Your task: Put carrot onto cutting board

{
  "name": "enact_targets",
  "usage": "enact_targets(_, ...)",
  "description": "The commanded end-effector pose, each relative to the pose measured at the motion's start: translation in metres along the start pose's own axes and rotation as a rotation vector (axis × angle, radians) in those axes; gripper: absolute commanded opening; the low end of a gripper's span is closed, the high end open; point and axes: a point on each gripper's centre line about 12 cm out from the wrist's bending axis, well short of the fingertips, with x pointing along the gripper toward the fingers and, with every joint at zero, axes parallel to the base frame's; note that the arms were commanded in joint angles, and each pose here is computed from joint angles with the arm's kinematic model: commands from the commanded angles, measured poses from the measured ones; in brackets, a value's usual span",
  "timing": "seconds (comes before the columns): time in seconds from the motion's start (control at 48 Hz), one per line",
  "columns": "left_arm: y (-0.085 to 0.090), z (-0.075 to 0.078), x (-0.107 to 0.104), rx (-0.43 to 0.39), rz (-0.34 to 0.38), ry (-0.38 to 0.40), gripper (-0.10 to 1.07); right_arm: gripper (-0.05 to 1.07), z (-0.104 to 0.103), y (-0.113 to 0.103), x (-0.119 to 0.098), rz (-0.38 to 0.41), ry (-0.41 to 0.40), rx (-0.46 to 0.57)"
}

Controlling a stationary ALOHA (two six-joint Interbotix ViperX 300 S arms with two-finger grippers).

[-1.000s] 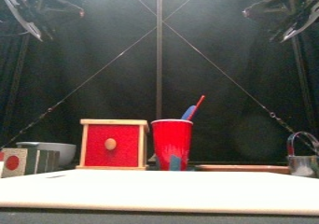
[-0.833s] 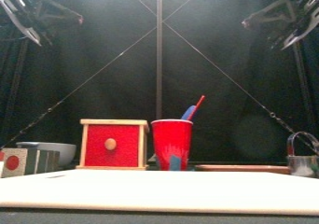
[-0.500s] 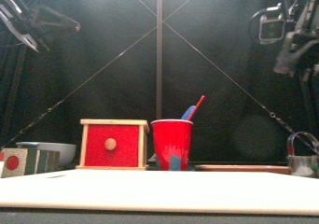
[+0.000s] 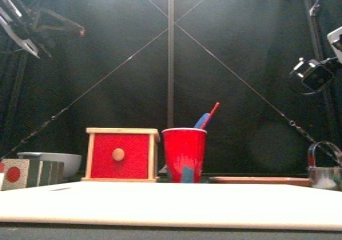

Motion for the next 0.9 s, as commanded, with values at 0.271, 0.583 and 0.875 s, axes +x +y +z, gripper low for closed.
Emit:
enact_targets(0.271, 0.0, 0.003, 0.002, -0.023, 0.005, -0.014, 0.07, 1.01, -0.013, 0.019, 0.021, 0.044, -0.031, 0.047)
enact_targets(0.583, 0.003, 0.013, 0.004, 0.023, 0.013, -0.039, 0.16, 1.01, -0.018, 0.028, 0.055, -0.076, -0.02, 0.127)
enact_targets(0.875, 0.003, 0.008, 0.003, 0.027, 0.014, -0.023, 0.16, 1.01, -0.023, 0.04, 0.08, -0.165, -0.02, 0.137)
